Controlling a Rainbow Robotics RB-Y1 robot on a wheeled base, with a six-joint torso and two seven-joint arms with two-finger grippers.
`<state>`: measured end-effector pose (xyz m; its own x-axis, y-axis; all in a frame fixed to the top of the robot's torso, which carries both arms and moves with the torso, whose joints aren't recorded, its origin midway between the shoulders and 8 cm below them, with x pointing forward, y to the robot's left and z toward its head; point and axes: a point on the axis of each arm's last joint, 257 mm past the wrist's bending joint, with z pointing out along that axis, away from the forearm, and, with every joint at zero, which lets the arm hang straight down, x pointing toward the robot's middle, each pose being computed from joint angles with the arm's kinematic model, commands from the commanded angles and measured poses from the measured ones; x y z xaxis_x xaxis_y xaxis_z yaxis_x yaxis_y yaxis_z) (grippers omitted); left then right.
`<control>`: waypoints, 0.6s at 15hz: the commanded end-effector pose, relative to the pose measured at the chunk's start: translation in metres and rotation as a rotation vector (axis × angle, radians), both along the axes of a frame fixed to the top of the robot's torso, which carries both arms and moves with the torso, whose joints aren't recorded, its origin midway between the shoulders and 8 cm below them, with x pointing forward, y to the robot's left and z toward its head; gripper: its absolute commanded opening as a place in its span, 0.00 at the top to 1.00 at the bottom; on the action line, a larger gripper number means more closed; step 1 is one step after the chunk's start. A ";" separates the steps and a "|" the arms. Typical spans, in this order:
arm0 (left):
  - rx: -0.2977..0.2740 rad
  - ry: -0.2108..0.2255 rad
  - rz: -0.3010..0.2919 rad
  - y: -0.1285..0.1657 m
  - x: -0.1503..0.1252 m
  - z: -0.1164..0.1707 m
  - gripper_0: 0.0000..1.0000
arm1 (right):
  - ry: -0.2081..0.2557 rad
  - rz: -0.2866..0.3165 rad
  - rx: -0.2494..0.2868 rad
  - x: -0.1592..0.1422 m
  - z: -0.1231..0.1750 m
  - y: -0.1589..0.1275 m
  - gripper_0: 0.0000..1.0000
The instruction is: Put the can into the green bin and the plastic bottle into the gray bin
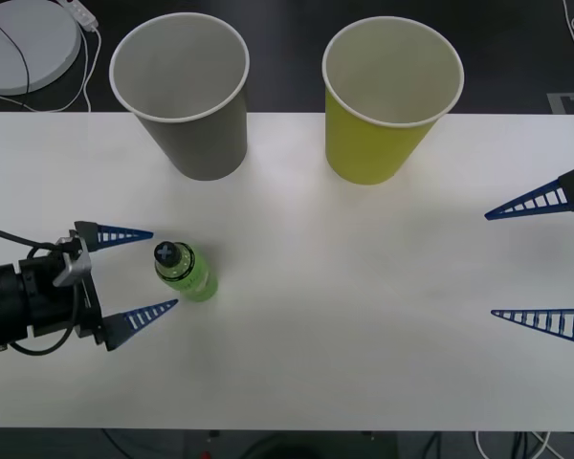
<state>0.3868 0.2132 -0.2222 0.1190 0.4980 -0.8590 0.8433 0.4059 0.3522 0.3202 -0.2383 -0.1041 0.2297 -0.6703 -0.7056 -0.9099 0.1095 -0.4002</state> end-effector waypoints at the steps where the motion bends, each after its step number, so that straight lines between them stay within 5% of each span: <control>1: -0.003 -0.011 0.011 -0.006 0.005 -0.003 0.00 | 0.000 0.000 0.000 0.000 0.000 0.000 0.00; 9: -0.041 0.000 0.039 -0.027 0.022 -0.008 0.00 | 0.000 0.000 0.000 0.000 0.000 0.000 0.00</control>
<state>0.4074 0.1900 -0.2286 0.1056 0.4728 -0.8748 0.8276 0.4460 0.3409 0.3202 -0.2383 -0.1041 0.2297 -0.6703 -0.7056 -0.9099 0.1095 -0.4002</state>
